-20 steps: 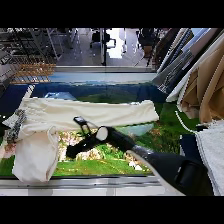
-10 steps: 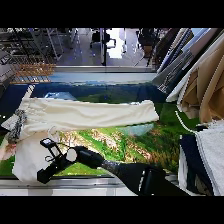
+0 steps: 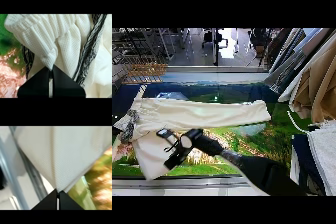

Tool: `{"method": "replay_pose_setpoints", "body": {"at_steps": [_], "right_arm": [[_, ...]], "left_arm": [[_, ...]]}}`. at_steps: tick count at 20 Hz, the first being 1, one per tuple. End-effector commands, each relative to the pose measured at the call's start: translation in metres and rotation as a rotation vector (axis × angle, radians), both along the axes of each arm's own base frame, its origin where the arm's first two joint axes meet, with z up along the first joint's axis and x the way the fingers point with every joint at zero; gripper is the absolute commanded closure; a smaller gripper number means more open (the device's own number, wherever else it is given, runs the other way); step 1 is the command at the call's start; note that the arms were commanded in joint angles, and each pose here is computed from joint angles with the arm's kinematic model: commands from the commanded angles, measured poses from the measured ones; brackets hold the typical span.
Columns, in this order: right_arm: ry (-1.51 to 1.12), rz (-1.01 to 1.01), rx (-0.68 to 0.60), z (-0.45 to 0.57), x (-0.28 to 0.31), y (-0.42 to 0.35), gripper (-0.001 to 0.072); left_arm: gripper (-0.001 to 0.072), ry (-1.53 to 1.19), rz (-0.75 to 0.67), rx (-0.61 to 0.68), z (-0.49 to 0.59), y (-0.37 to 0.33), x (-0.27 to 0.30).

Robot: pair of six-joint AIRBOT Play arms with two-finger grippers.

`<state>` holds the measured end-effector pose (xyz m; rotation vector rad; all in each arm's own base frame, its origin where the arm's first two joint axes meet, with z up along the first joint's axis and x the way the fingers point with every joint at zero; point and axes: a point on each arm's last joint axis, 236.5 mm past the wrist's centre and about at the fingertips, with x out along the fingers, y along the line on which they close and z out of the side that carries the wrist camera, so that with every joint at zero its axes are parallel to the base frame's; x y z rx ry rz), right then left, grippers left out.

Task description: Fold the clothes and pants, and hang the long-sleeved shirts on hangers.

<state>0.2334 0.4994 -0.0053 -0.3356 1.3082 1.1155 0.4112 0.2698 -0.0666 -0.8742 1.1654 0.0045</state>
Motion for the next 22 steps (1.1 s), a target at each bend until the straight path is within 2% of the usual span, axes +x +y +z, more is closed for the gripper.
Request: {"method": "replay_pose_setpoints", "body": {"at_steps": [1, 3, 7, 8, 9, 10, 11, 12, 13, 15, 19, 21, 22], "right_arm": [[-0.356, -0.201, -0.373, 0.093, 0.1, -0.16, 0.0689], [-0.487, -0.3, -0.218, 0.155, 0.136, -0.172, 0.0689], [-0.77, -0.339, 0.058, 0.204, 0.212, -0.145, 0.0671], [-0.794, -0.355, 0.111, 0.203, 0.225, -0.138, 0.0483], [-0.784, -0.368, 0.115, 0.192, 0.234, -0.139, 0.023], [-0.736, -0.401, 0.066, 0.175, 0.24, -0.154, 0.0194], [-0.659, -0.466, 0.0, 0.156, 0.244, -0.177, 0.0194], [-0.563, -0.541, -0.079, 0.135, 0.243, -0.209, 0.0194], [-0.476, -0.581, -0.137, 0.117, 0.239, -0.236, 0.0197], [-0.289, -0.637, -0.164, 0.085, 0.223, -0.271, 0.0209], [0.066, -0.765, 0.01, 0.029, 0.168, -0.274, 0.021], [0.24, -0.798, 0.042, -0.005, 0.127, -0.261, 0.0219], [0.293, -0.765, 0.057, -0.02, 0.108, -0.247, 0.0284]], "left_arm": [[0.0691, -0.044, -0.021, -0.049, 0.01, -0.011, 0.006], [0.0691, -0.056, -0.038, -0.068, 0.013, -0.019, 0.009], [0.0691, -0.044, -0.07, -0.089, 0.014, -0.03, 0.008], [0.069, -0.041, -0.077, -0.093, 0.014, -0.033, 0.008], [0.069, -0.038, -0.085, -0.098, 0.015, -0.035, 0.008], [0.0689, -0.036, -0.09, -0.103, 0.015, -0.037, 0.007], [0.0629, -0.032, -0.095, -0.108, 0.015, -0.038, 0.006], [0.0465, -0.028, -0.1, -0.115, 0.016, -0.04, 0.004], [0.0333, -0.024, -0.104, -0.121, 0.016, -0.041, 0.003], [0.0303, -0.019, -0.106, -0.13, 0.017, -0.041, 0.0], [0.0303, -0.022, -0.1, -0.123, 0.016, -0.04, 0.002], [0.0303, -0.022, -0.1, -0.123, 0.015, -0.04, 0.003], [0.0303, -0.02, -0.101, -0.125, 0.014, -0.041, 0.002]]}}
